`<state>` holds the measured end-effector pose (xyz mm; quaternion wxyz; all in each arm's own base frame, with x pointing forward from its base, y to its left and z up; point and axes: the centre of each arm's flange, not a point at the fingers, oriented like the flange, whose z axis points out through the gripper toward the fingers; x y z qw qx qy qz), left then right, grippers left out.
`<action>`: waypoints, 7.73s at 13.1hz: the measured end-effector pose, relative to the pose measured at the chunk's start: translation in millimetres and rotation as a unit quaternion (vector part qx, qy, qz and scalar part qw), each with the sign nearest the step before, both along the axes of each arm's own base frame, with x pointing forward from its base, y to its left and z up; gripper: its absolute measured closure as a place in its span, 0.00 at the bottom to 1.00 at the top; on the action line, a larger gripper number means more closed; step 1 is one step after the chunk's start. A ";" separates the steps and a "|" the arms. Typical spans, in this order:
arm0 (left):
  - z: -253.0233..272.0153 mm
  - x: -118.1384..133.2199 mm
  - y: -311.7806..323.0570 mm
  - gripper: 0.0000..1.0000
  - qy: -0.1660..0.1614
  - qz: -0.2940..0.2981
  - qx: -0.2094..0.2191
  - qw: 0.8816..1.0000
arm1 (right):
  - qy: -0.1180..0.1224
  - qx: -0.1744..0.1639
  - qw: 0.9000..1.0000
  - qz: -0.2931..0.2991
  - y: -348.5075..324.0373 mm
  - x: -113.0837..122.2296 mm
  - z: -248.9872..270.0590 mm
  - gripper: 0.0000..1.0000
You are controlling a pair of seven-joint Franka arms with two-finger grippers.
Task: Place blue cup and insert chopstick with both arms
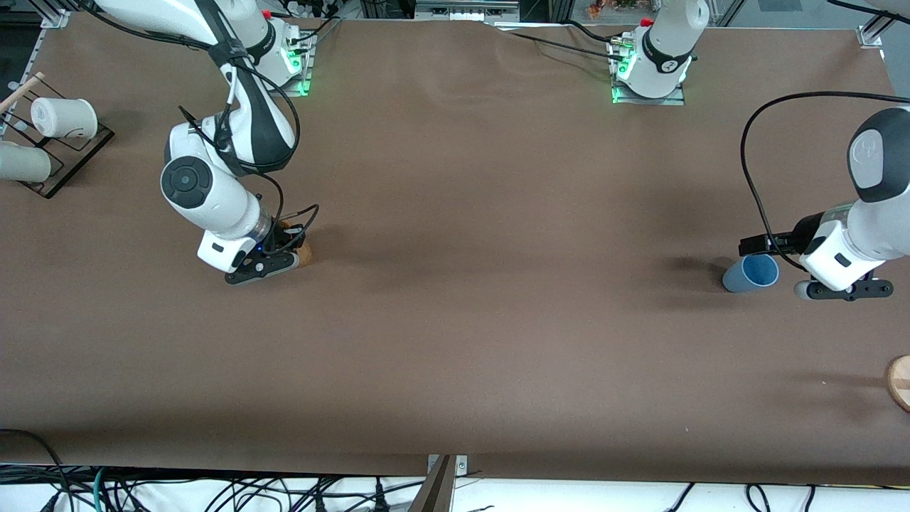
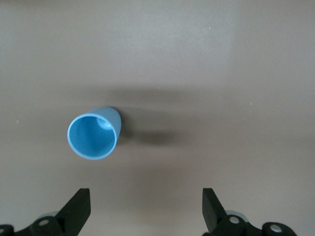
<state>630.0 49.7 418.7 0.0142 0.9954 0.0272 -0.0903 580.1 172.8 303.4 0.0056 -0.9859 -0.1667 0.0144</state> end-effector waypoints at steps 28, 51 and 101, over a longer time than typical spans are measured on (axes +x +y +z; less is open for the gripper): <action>-169.4 -17.1 46.0 0.24 -0.054 -0.070 0.013 0.996 | -0.025 0.007 1.000 0.009 -6.5 -3.1 259.7 0.94; -134.9 -32.0 48.1 0.06 0.004 -0.095 0.003 0.995 | -0.019 -0.010 1.000 0.003 -19.5 -8.1 268.0 0.94; -182.3 -59.2 -528.8 0.78 -0.001 0.041 0.011 0.999 | -0.003 -0.016 1.000 0.007 -11.9 0.4 243.9 0.94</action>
